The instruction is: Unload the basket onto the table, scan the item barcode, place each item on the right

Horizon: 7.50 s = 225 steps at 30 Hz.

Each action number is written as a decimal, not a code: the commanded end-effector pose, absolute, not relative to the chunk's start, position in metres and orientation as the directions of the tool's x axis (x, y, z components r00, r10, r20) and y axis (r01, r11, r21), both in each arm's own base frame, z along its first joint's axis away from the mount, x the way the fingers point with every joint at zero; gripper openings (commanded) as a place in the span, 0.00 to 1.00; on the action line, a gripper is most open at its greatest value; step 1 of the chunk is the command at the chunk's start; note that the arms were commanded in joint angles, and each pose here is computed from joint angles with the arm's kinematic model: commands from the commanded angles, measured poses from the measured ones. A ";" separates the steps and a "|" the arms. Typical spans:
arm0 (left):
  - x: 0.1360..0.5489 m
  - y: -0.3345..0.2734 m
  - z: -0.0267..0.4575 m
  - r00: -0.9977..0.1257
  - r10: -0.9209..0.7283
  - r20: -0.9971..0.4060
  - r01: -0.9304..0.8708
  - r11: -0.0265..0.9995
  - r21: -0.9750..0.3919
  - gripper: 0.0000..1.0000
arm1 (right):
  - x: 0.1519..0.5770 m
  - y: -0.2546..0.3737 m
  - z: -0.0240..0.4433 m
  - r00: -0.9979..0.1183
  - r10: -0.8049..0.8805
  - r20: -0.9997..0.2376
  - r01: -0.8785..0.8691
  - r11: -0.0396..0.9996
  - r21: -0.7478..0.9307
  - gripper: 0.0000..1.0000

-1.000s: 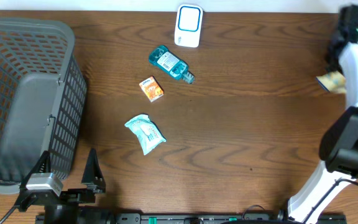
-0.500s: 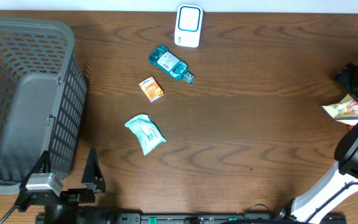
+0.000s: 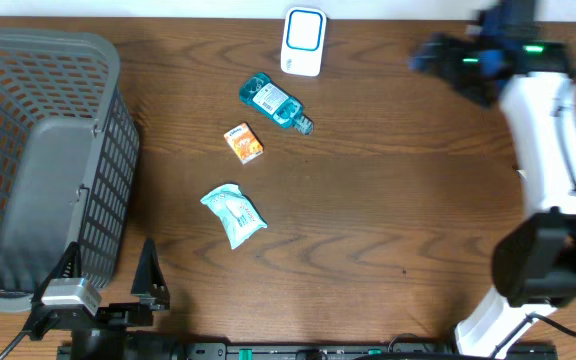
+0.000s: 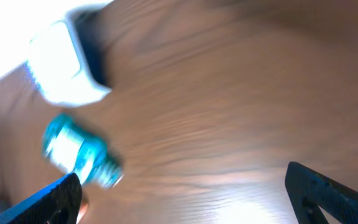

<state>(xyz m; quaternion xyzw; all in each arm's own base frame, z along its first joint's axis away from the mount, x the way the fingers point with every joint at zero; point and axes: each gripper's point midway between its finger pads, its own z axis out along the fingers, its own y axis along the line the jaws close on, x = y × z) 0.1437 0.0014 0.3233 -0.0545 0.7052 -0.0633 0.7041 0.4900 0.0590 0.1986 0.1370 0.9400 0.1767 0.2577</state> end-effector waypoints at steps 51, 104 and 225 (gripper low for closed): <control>0.144 0.002 0.323 -0.001 -0.150 -0.989 0.011 0.989 -0.150 0.98 | 0.380 0.210 0.011 -0.944 -0.329 0.021 -0.328 0.944 0.034 0.39; 0.144 0.002 0.323 -0.001 -0.150 -0.989 0.011 0.989 -0.150 0.98 | 0.274 0.323 0.057 -0.664 -0.746 -0.062 -0.604 0.485 0.632 0.82; 0.144 0.002 0.323 -0.001 -0.150 -0.989 0.011 0.989 -0.150 0.98 | 0.357 0.262 0.090 -0.967 -0.051 -0.251 -0.027 0.995 -0.098 0.99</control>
